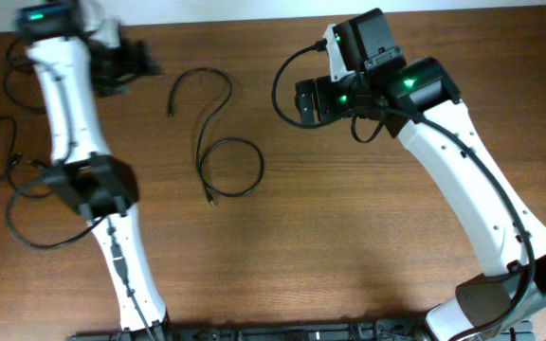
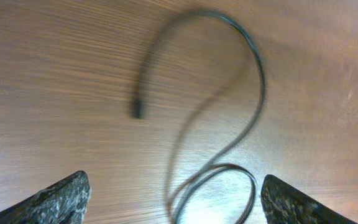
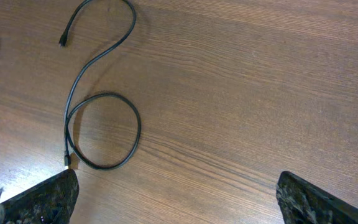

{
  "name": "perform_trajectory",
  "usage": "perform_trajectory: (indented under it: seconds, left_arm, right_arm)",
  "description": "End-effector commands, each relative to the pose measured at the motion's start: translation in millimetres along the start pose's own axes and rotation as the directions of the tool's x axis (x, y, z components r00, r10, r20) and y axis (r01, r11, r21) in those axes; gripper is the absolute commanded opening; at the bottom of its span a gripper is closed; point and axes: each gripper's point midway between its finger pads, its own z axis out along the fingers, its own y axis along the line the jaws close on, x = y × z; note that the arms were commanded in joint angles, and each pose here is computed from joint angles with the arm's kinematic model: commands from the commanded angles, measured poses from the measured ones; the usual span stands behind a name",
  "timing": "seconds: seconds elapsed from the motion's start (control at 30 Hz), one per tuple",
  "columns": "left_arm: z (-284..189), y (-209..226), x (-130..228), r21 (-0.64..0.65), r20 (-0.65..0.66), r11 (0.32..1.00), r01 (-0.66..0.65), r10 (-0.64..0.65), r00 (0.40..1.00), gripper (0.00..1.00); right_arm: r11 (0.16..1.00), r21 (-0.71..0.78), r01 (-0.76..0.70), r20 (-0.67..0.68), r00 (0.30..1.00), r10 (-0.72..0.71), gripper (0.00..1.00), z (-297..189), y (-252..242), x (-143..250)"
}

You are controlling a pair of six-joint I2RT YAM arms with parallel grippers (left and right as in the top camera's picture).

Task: Untangle cables

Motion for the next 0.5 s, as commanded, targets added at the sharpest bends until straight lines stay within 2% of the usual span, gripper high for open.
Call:
perform_trajectory:
  seconds: [0.0, 0.07, 0.17, 0.23, 0.33, 0.37, 0.4, 0.47]
  left_arm:
    - [45, -55, 35, -0.102, -0.136, 0.978, -0.181, 0.166, 0.977, 0.89]
    - [75, -73, 64, -0.168, -0.243, 0.948, -0.271, 0.227, 0.943, 0.91]
    - [118, -84, 87, -0.167, -0.311, 0.929, -0.331, 0.269, 0.912, 0.89]
    - [137, -85, 77, -0.155, -0.269, 0.919, -0.362, 0.313, 0.911, 0.87]
    - [147, -86, 70, -0.119, -0.254, 0.864, -0.489, 0.449, 0.856, 0.86]
    - [147, -86, 71, -0.113, -0.259, 0.861, -0.495, 0.456, 0.851, 0.84]
    - [146, -87, 77, -0.093, -0.279, 0.848, -0.522, 0.481, 0.831, 0.77]
    - [144, -89, 93, -0.032, -0.344, 0.766, -0.642, 0.594, 0.727, 0.75]
  right_arm:
    - [0.977, 0.062, -0.205, 0.012, 0.979, 0.205, 0.99, -7, -49, -3]
    - [0.923, 0.148, -0.357, 0.013, 0.933, 0.359, 0.99, -17, -111, 5]
    - [0.857, 0.225, -0.464, 0.007, 0.88, 0.475, 0.99, -31, -164, 23]
    - [0.843, 0.236, -0.484, 0.02, 0.869, 0.494, 0.99, -34, -174, 24]
    - [0.842, 0.235, -0.485, 0.023, 0.869, 0.495, 0.99, -34, -175, 23]
    - [0.842, 0.235, -0.485, 0.023, 0.869, 0.495, 0.99, -34, -175, 23]
    - [0.842, 0.235, -0.485, 0.023, 0.869, 0.495, 0.99, -34, -175, 23]
    - [0.842, 0.235, -0.485, 0.023, 0.869, 0.495, 0.99, -34, -175, 23]
